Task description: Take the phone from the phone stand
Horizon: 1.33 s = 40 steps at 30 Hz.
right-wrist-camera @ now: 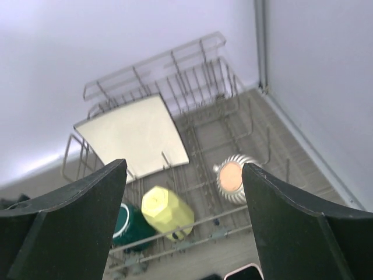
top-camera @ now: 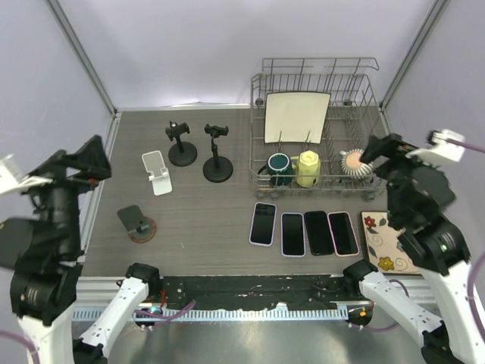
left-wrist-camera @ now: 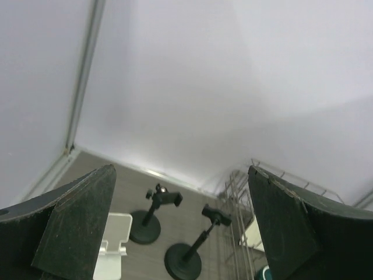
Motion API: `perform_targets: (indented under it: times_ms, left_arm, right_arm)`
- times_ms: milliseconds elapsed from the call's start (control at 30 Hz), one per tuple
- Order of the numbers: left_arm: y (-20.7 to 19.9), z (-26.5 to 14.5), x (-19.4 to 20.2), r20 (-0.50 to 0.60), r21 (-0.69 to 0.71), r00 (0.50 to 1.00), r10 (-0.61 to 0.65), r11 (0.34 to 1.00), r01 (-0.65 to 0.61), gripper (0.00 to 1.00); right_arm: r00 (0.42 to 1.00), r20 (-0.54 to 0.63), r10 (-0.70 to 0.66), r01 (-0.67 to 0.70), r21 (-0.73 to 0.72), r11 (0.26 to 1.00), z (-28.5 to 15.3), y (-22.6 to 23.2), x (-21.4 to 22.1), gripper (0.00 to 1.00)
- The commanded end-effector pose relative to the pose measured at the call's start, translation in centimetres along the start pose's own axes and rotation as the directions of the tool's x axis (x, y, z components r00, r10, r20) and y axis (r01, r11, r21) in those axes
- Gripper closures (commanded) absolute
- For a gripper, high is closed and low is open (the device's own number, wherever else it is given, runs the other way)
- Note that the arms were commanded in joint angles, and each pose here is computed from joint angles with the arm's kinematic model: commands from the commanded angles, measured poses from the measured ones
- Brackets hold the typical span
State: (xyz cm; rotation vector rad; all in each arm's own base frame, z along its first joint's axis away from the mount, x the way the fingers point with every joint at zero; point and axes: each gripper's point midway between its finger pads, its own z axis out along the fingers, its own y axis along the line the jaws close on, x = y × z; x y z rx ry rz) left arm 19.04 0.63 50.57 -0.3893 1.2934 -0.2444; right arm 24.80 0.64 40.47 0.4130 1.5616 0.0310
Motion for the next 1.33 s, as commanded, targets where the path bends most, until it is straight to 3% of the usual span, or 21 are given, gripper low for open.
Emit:
perform_targets:
  times_ms: [0, 33, 267, 333, 667, 1300]
  left_arm:
    - [1.3, -2.8, -5.0, 0.164, -0.032, 0.984, 0.065, 0.998, -0.061, 0.0]
    - [1.4, -3.2, -5.8, 0.191, -0.033, 0.979, 0.074, 0.997, -0.069, 0.0]
    - [2.3, -5.7, -9.1, 0.284, -0.063, 0.956, 0.08, 0.996, -0.064, 0.0]
    - [2.6, -6.3, -9.4, 0.298, -0.066, 0.952, 0.073, 0.996, -0.056, 0.0]
    - [3.1, -6.5, -8.5, 0.286, -0.074, 0.956, 0.067, 0.996, -0.047, 0.0]
    - [3.1, -5.8, -7.6, 0.249, -0.08, 0.963, 0.103, 0.993, -0.085, 0.0]
  right_arm:
    - [0.982, 0.188, 0.004, -0.011, 0.041, 0.999, -2.6, -2.7, -5.3, 0.15]
    - [0.978, 0.209, -0.024, 0.018, 0.032, 0.999, -3.0, -2.9, -5.8, 0.14]
    - [0.904, 0.409, 0.121, -0.095, -0.085, 0.992, -6.4, -3.8, -9.5, 0.14]
    - [0.902, 0.421, 0.097, -0.047, -0.126, 0.991, -6.7, -3.1, -9.5, 0.08]
    - [0.906, 0.421, 0.047, 0.045, -0.205, 0.978, -7.1, -1.4, -9.7, 0.07]
    - [0.916, 0.399, 0.049, 0.034, -0.199, 0.979, -6.2, -1.0, -9.0, 0.06]
